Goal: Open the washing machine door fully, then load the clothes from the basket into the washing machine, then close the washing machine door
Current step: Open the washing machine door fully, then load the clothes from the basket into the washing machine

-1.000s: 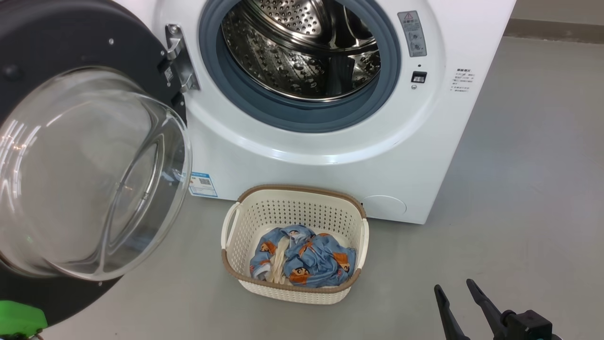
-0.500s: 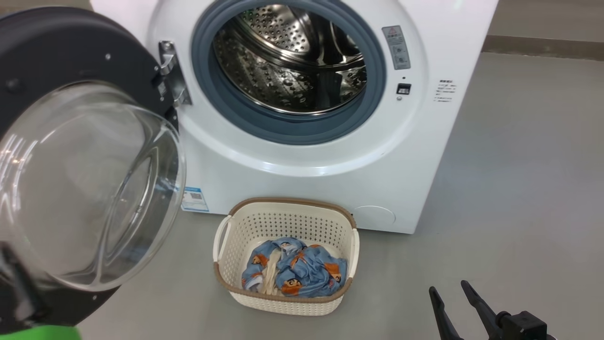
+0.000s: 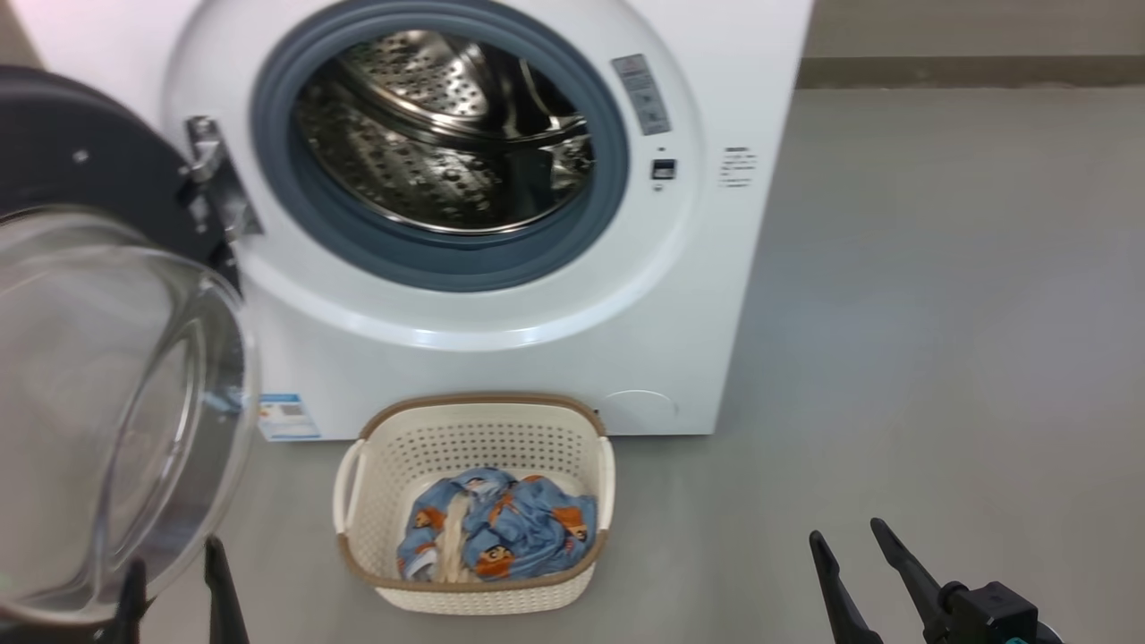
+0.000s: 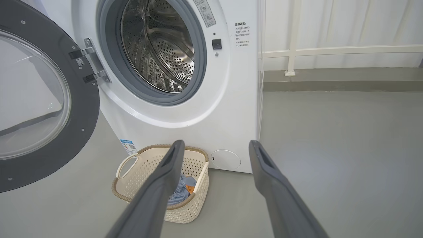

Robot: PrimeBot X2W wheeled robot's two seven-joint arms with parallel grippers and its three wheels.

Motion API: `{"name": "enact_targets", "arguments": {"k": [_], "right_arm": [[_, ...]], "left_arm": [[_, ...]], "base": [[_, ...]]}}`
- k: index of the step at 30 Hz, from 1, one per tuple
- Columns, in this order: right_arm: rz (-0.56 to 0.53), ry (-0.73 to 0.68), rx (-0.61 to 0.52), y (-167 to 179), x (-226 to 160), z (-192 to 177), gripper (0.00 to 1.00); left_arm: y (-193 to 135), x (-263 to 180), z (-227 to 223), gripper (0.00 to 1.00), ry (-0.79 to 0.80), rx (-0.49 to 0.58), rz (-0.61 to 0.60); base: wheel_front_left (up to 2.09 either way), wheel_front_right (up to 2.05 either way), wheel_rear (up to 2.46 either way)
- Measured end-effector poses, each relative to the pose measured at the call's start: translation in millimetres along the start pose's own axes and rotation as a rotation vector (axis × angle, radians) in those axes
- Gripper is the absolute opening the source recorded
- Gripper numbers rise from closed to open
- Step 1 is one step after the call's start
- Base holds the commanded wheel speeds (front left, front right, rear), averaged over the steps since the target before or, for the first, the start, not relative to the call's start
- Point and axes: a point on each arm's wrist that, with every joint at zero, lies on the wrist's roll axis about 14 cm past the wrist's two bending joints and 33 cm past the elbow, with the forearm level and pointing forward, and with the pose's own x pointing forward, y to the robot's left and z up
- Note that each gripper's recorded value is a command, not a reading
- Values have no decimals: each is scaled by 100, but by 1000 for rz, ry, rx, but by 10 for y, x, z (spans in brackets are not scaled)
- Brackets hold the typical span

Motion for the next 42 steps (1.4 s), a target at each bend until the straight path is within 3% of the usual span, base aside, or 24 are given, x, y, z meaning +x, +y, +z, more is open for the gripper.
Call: {"name": "enact_targets", "arguments": {"k": [10,16,42], "right_arm": [[-134,-39,-21,-392,-255,124,100],[-188,-52,-35,-547,-364,169,100],[-178,-70,-39,-516,-356,225,100]], "left_arm": [[-140,-120,-619,100,195,-12,-74],[-280,-95,-679,100,209,8,-145],[-198,-180,-684,100,208,50,-154]], "base": [[0,0,0],[0,0,0],[0,0,0]]}}
